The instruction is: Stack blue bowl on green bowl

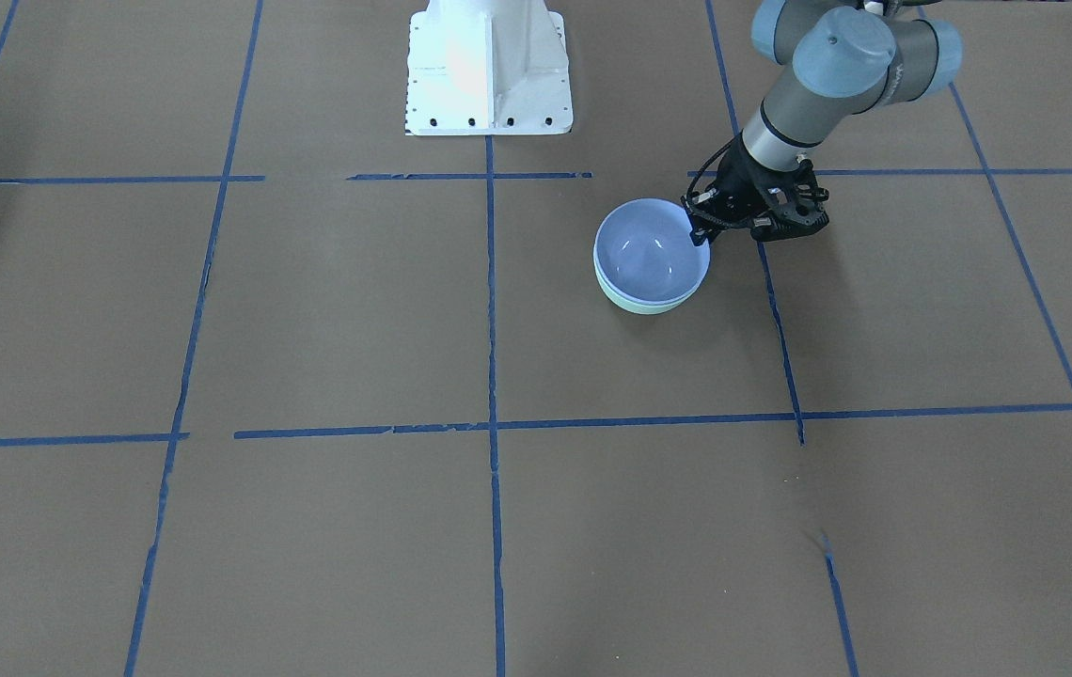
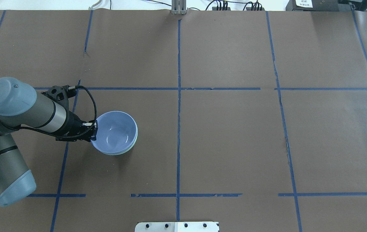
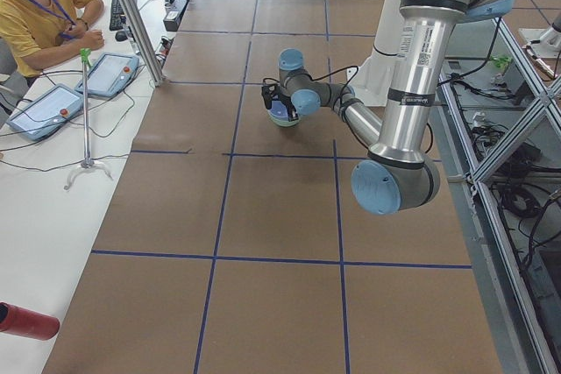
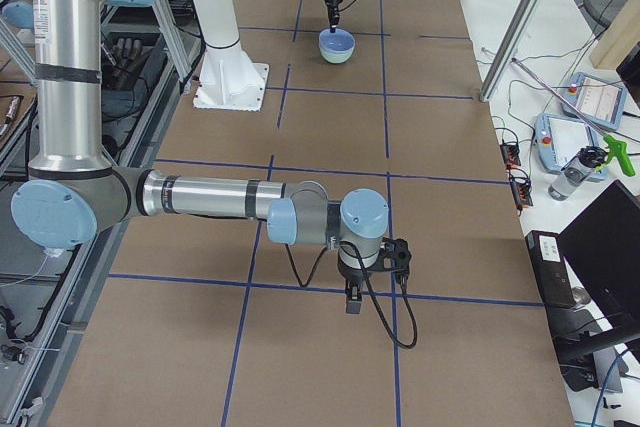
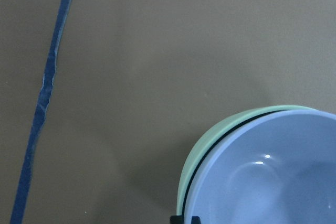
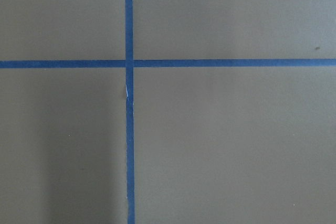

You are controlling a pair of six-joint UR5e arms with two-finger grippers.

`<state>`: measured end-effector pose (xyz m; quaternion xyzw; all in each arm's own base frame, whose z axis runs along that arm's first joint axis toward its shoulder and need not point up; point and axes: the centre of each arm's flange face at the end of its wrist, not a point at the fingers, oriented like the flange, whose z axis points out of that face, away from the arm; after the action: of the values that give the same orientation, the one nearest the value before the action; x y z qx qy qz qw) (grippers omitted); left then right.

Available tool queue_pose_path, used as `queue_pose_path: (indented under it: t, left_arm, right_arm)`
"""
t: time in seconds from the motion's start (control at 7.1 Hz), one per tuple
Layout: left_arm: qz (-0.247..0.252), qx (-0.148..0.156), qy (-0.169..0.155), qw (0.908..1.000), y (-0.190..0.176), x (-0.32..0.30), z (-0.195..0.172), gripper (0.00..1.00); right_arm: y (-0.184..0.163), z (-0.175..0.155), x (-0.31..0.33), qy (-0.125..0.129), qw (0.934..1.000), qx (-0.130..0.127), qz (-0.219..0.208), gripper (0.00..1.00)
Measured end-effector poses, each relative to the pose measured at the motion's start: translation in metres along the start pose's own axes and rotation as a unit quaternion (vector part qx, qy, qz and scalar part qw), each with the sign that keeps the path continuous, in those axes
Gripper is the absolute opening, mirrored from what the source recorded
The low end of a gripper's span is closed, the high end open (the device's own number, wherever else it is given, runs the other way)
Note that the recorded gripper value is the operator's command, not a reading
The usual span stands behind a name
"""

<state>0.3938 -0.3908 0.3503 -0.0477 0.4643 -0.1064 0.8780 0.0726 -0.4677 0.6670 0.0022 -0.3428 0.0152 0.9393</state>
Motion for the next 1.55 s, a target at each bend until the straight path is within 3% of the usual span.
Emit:
queue_pose_path:
  t: [0.42,0.7,0.85,1.13,1.41,1.55]
  left_arm:
    - [0.008,0.010,0.006,0.9999,0.000,-0.002,-0.012,1.00]
    - [0.080,-0.002,0.012,0.9967,-0.008,-0.039,-0.049,1.00]
    - [0.130,0.013,0.001,0.9915,-0.034,-0.083,-0.076,1.00]
    - [0.228,0.039,-0.052,0.9714,-0.088,-0.208,-0.126,1.00]
    - [0.279,0.046,-0.108,0.9530,-0.122,-0.322,-0.173,1.00]
    - [0.281,0.042,-0.118,0.9516,-0.127,-0.378,-0.192,1.00]
  right_arm:
    - [0.000,0.000,0.000,0.000,1.0000,0.000,0.000,1.00]
    - [0.000,0.000,0.000,0.000,1.0000,0.000,0.000,1.00]
    - [0.000,0.000,0.000,0.000,1.0000,0.000,0.000,1.00]
    - [0.000,0.000,0.000,0.000,1.0000,0.000,0.000,1.00]
    - [0.000,0.000,0.000,0.000,1.0000,0.000,0.000,1.00]
    - [0.000,0.000,0.000,0.000,1.0000,0.000,0.000,1.00]
